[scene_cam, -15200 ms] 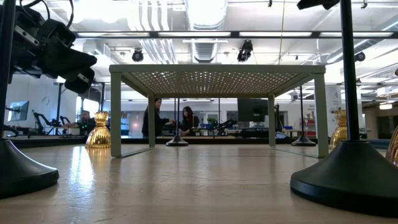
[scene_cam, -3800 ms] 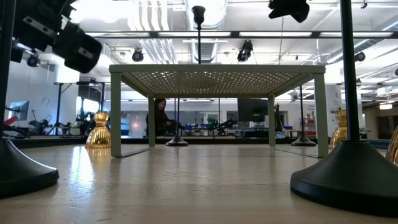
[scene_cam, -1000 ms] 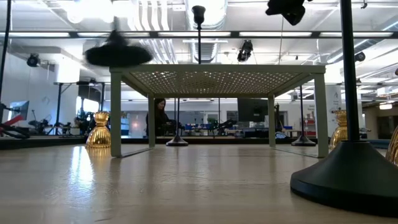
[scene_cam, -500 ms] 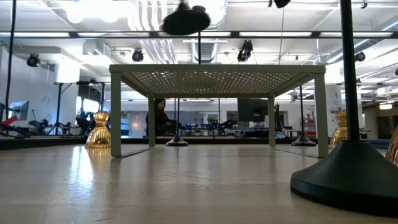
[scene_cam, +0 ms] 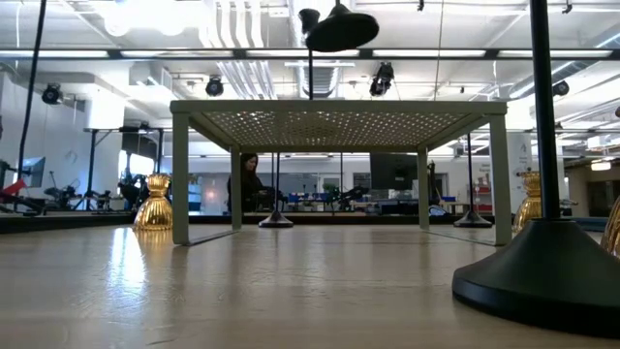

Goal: Pick & Place candle stick holders
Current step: Put the black candle holder on the shelf

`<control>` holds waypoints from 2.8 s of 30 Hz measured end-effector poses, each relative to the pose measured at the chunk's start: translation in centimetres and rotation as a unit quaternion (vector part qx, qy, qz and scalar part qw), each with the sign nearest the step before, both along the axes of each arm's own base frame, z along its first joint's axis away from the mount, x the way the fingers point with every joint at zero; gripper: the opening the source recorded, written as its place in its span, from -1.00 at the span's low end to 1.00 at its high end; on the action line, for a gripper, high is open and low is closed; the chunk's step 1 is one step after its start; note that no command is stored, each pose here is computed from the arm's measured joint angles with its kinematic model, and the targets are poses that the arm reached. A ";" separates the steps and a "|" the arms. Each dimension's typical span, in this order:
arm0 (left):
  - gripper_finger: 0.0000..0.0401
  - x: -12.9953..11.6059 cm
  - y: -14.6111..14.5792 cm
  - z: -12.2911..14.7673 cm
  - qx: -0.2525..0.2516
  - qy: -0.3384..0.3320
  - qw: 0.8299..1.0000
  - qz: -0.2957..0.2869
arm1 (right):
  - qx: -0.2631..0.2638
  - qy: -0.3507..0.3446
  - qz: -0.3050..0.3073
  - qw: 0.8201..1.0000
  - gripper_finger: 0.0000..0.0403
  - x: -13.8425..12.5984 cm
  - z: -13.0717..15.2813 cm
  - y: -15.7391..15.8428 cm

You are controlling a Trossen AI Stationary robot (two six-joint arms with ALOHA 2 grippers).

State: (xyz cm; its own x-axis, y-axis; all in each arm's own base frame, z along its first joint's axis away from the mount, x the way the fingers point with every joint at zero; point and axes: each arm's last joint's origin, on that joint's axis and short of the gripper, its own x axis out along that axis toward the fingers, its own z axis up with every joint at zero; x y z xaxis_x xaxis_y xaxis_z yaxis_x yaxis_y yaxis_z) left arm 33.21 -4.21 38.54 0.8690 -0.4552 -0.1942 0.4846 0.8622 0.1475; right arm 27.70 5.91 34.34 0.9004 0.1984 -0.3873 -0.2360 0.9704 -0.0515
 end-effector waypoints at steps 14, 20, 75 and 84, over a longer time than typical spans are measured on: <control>-0.86 0.6 0.8 -0.5 -0.024 0.018 0.999 -0.017 | -0.037 0.002 0.021 0.999 -0.41 3.4 1.4 1.3; -0.86 0.6 0.8 -0.5 -0.024 0.018 0.999 -0.017 | -0.044 -0.001 0.023 0.999 -0.41 3.9 1.7 1.5; -0.13 -7.6 1.8 1.5 -0.011 -0.084 0.995 0.058 | -0.005 -0.075 -0.083 0.994 -0.97 0.6 -1.0 -1.9; -0.13 -10.4 2.0 1.7 -0.014 -0.106 0.991 0.077 | 0.003 -0.146 -0.080 0.986 -0.97 0.5 -0.5 -1.9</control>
